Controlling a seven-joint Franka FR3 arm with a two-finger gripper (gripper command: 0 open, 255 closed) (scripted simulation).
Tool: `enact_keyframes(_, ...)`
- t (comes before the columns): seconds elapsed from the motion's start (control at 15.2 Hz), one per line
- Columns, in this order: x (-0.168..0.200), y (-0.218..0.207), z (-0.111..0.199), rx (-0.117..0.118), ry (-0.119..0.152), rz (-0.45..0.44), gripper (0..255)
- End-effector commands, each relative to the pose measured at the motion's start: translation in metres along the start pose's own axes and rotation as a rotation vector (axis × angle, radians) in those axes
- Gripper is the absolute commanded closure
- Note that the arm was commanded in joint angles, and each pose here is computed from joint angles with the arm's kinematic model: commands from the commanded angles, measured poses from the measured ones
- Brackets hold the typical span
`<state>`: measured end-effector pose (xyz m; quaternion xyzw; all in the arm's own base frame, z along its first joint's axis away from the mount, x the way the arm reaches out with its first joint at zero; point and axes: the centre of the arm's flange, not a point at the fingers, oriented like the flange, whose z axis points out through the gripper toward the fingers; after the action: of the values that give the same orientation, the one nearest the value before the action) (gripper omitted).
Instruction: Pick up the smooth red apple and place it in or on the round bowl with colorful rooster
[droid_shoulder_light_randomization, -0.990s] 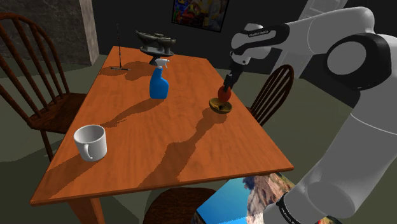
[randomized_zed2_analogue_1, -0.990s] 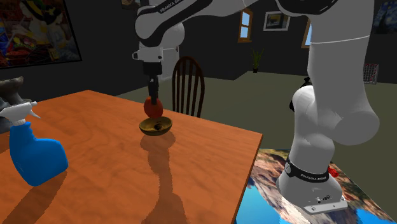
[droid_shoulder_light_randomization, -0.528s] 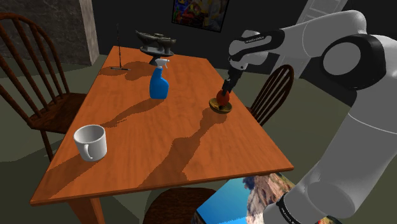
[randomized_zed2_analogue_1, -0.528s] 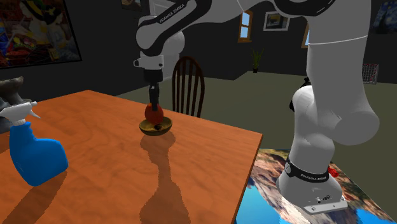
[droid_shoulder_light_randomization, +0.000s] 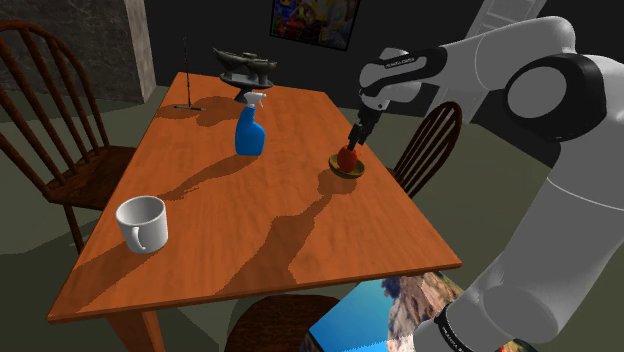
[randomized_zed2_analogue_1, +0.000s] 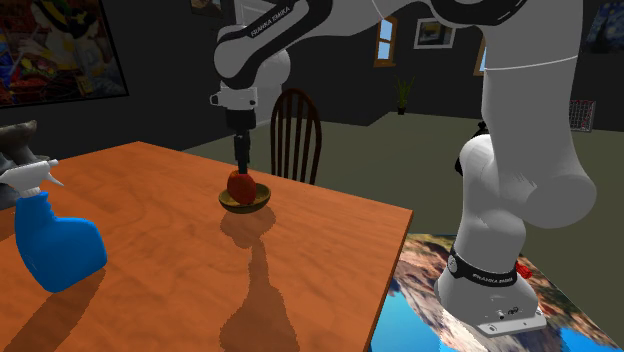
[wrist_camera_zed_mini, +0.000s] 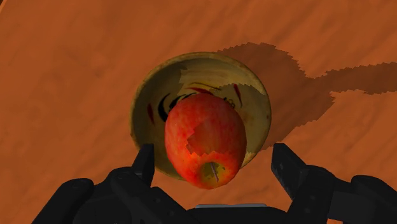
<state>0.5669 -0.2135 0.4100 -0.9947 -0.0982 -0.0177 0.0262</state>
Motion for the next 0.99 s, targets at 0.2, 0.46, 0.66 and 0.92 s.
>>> enact_keyframes(0.2, 0.000, 0.000, -0.013, 0.000, 0.000, 0.000, 0)
enact_keyframes(0.46, 0.000, 0.000, -0.050, 0.000, 0.000, 0.000, 0)
enact_keyframes(0.66, 0.000, 0.000, -0.050, 0.000, 0.000, 0.000, 0)
enact_keyframes(0.92, 0.000, 0.000, -0.050, 0.000, 0.000, 0.000, 0)
